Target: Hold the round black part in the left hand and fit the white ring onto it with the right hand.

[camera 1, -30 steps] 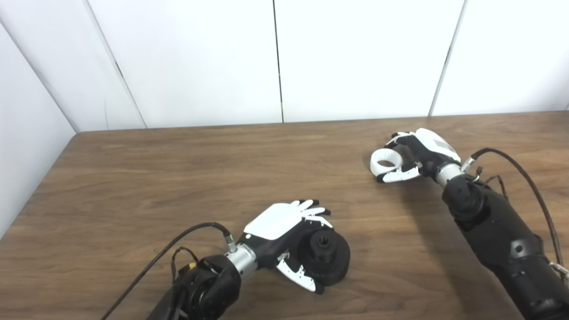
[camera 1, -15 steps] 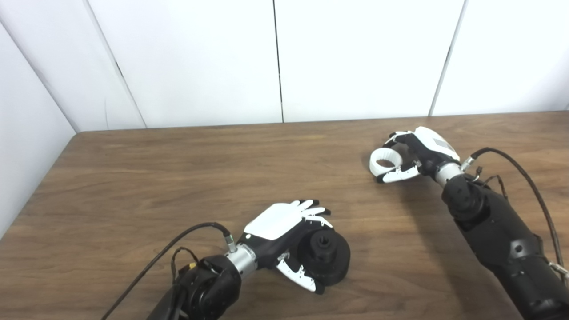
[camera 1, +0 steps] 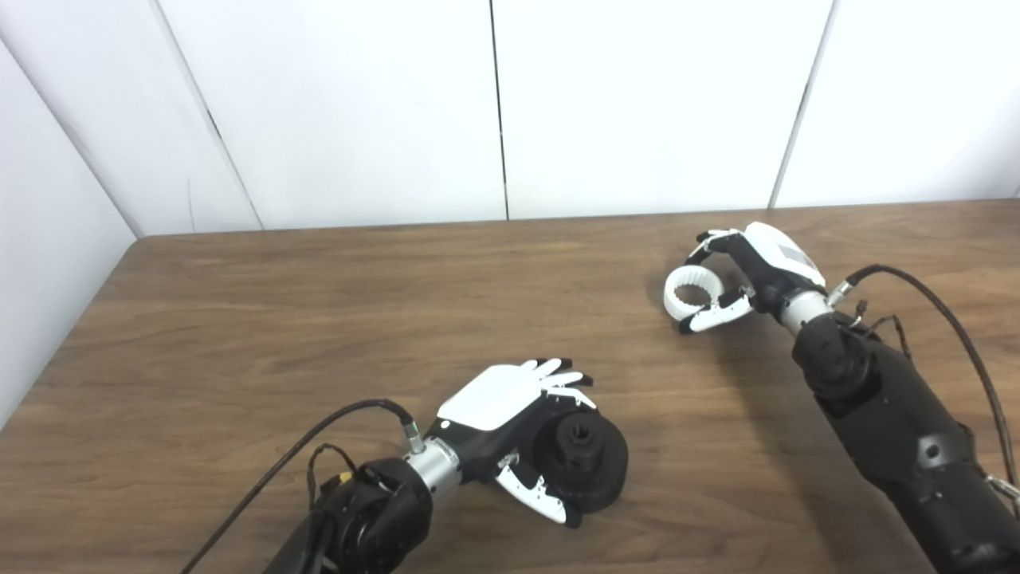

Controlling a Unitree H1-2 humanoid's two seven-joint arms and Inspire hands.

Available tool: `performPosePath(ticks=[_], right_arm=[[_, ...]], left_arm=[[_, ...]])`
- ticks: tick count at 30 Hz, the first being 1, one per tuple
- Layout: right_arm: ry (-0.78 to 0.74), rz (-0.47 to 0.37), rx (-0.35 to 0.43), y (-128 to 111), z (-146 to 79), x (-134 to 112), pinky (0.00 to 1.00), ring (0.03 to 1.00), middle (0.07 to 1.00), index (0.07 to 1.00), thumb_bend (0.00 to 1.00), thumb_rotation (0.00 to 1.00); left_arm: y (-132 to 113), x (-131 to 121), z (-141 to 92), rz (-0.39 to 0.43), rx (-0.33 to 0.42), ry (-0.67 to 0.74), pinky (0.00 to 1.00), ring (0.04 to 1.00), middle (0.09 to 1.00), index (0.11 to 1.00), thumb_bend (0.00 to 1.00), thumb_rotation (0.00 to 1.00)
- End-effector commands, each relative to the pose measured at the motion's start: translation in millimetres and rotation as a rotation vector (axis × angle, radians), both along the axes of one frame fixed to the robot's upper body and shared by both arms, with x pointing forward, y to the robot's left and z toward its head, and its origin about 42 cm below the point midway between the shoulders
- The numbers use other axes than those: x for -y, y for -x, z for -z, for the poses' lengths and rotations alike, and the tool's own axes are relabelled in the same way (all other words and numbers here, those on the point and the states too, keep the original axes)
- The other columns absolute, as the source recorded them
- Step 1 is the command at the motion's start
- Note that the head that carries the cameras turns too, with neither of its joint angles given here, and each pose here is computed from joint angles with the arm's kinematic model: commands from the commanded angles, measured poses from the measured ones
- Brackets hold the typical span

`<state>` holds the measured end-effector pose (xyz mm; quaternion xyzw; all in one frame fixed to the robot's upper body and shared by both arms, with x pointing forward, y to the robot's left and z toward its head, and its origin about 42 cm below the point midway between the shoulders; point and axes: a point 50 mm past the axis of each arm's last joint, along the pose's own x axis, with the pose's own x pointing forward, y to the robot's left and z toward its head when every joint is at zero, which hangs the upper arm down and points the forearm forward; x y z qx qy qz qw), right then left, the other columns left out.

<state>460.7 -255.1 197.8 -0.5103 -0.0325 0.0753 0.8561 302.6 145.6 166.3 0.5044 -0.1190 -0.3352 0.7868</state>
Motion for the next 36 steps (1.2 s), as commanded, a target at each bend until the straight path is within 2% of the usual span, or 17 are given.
performPosePath(ticks=[1,8,19,36], right_arm=[[-0.005,-0.026,0.095,-6,-35,0,0.85,0.938,0.874,0.495,0.52,0.16],[-0.014,-0.054,0.109,5,-45,-1,0.82,0.928,0.872,0.495,0.52,0.16],[-0.080,-0.130,0.141,39,-69,-13,0.81,0.925,0.859,0.495,0.52,0.15],[-0.118,-0.291,0.166,110,-101,-37,0.82,0.916,0.845,0.493,0.52,0.15]], left_arm=[[-1,-1,-3,-0.001,0.013,-0.023,1.00,1.000,0.938,0.705,0.92,0.30],[-2,-1,-2,-0.001,0.018,-0.023,1.00,1.000,0.937,0.703,0.92,0.29],[-3,-2,-2,-0.002,0.013,-0.022,1.00,1.000,0.935,0.702,0.92,0.28],[-4,1,-2,-0.001,0.014,-0.017,1.00,1.000,0.933,0.702,0.92,0.29]])
